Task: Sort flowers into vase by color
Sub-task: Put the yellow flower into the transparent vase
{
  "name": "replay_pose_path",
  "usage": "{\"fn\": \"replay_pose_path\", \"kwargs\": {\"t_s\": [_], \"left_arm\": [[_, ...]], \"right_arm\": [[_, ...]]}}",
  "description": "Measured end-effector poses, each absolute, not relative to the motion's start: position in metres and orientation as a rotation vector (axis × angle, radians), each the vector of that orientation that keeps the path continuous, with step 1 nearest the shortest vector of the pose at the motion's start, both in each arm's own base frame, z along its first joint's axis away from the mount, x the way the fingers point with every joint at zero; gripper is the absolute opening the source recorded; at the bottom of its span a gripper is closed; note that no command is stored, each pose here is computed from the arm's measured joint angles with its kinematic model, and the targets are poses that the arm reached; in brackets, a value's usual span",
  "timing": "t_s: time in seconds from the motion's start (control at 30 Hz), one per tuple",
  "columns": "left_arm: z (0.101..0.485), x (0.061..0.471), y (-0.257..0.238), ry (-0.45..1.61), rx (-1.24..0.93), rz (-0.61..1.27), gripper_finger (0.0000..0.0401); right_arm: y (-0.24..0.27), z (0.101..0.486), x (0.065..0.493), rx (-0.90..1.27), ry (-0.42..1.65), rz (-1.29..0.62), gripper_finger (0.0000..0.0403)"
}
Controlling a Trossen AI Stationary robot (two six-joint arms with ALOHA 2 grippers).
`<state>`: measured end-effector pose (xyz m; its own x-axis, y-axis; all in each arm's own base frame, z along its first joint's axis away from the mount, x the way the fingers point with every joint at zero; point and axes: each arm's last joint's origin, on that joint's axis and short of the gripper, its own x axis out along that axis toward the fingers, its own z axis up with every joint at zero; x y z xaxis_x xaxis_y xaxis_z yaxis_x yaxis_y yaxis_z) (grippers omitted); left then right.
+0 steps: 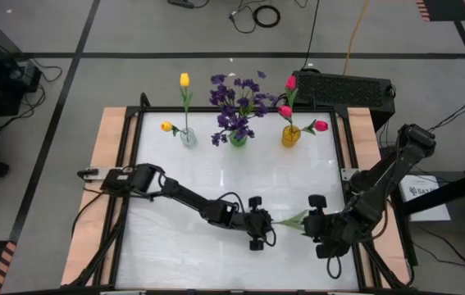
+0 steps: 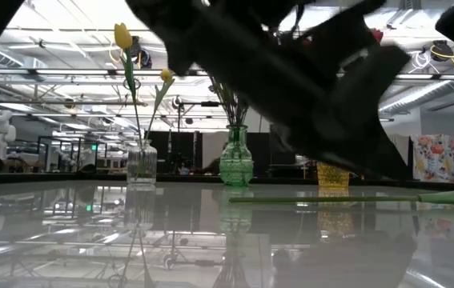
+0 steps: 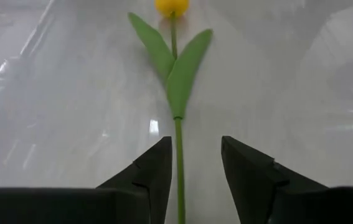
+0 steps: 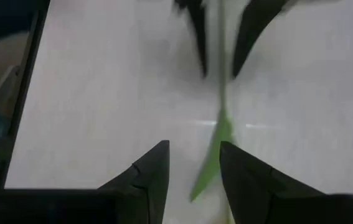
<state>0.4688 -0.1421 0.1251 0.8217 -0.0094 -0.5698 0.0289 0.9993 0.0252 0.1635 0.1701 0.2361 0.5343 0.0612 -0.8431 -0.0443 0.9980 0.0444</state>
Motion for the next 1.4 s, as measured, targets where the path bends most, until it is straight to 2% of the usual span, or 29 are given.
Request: {"fn": "replay_pose_path", "kwargs": {"t_s": [0.17, 0.4, 0.53, 0.73, 0.87, 1.0, 1.13, 1.4], "left_arm": [[0.107, 0.476, -0.143, 0.590, 0.035, -0.006, 0.0147], [0.098, 0.478, -0.142, 0.597, 0.051, 0.038, 0.0136], [0.097, 0.479, -0.138, 0.601, 0.049, 0.046, 0.0101], [0.096, 0.479, -0.133, 0.643, 0.035, 0.026, 0.0015], [0.101, 0.478, -0.132, 0.643, 0.039, 0.025, 0.0011], [0.122, 0.472, -0.130, 0.674, 0.056, 0.034, 0.0006], [0.164, 0.459, -0.128, 0.687, 0.081, 0.072, 0.0004], [0.242, 0.402, -0.124, 0.835, 0.127, 0.202, 0.0002]], "right_arm": [[0.163, 0.249, 0.159, 0.031, 0.917, 0.030, 0.0132], [0.162, 0.251, 0.158, 0.031, 0.908, 0.037, 0.0132], [0.162, 0.251, 0.158, 0.022, 0.906, 0.041, 0.0132], [0.163, 0.252, 0.159, 0.028, 0.894, 0.050, 0.0132], [0.164, 0.253, 0.160, 0.025, 0.876, 0.066, 0.0132], [0.164, 0.254, 0.161, 0.022, 0.853, 0.045, 0.0132], [0.163, 0.254, 0.162, 0.018, 0.829, 0.010, 0.0132], [0.154, 0.271, 0.161, -0.063, 0.636, -0.085, 0.0132]]}}
